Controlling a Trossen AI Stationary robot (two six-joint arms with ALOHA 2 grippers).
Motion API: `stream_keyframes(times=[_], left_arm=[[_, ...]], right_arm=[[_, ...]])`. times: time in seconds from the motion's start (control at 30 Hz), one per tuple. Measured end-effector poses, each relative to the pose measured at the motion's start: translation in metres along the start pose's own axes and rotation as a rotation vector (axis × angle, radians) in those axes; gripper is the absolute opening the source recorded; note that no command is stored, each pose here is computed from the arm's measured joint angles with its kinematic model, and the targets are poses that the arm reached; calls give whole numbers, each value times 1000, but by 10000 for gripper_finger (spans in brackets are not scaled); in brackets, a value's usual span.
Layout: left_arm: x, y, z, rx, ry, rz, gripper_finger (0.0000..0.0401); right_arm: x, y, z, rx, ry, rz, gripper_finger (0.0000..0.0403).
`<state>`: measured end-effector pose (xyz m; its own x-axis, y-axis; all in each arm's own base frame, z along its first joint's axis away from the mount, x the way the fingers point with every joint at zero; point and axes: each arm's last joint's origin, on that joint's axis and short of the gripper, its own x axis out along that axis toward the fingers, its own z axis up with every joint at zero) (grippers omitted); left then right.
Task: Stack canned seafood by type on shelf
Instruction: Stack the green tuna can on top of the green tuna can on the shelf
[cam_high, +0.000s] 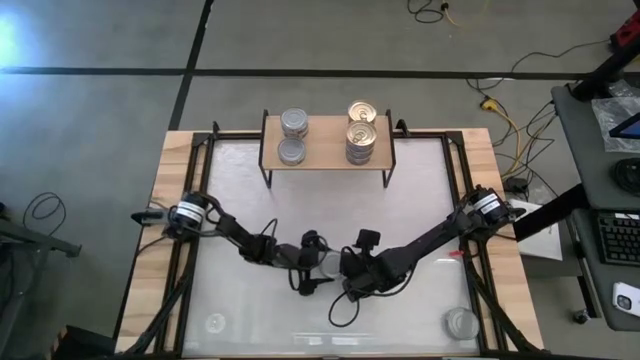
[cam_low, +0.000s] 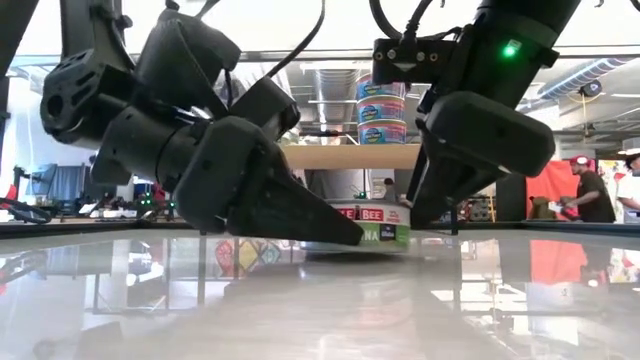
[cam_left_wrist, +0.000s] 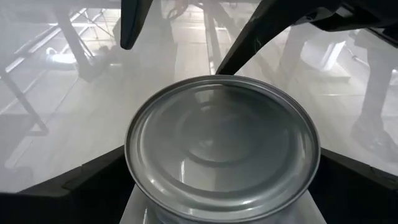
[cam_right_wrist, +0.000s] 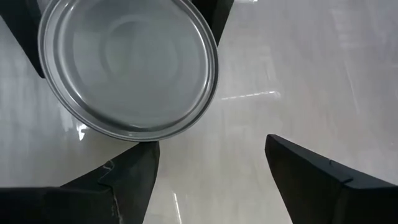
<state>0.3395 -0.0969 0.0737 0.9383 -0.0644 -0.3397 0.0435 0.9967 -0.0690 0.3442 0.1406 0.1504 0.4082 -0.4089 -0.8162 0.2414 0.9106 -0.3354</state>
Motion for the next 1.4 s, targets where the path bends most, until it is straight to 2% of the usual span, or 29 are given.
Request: stream_keyframes(times=[0.37,0.63,0.77,1.03,1.17,1.4], left_arm=[[10,-2,-5,-35,-73,0,398],[-4,-1,0,-57,-80,-11,371],[-26,-2,11,-63,-105,-29,371],[-93,6,57,-6,-230,-30,371],[-124,22,80,44,-281,35,371],[-159,65,116,139,-222,223,371]], right_arm=[[4,-1,-8,-2,38,14,295],[-9,1,2,-15,47,-5,288],[-24,-2,10,-45,69,-31,299],[-58,-6,39,-138,11,15,309],[-69,-10,55,-182,-48,21,297],[-72,-26,91,-234,-192,40,272]])
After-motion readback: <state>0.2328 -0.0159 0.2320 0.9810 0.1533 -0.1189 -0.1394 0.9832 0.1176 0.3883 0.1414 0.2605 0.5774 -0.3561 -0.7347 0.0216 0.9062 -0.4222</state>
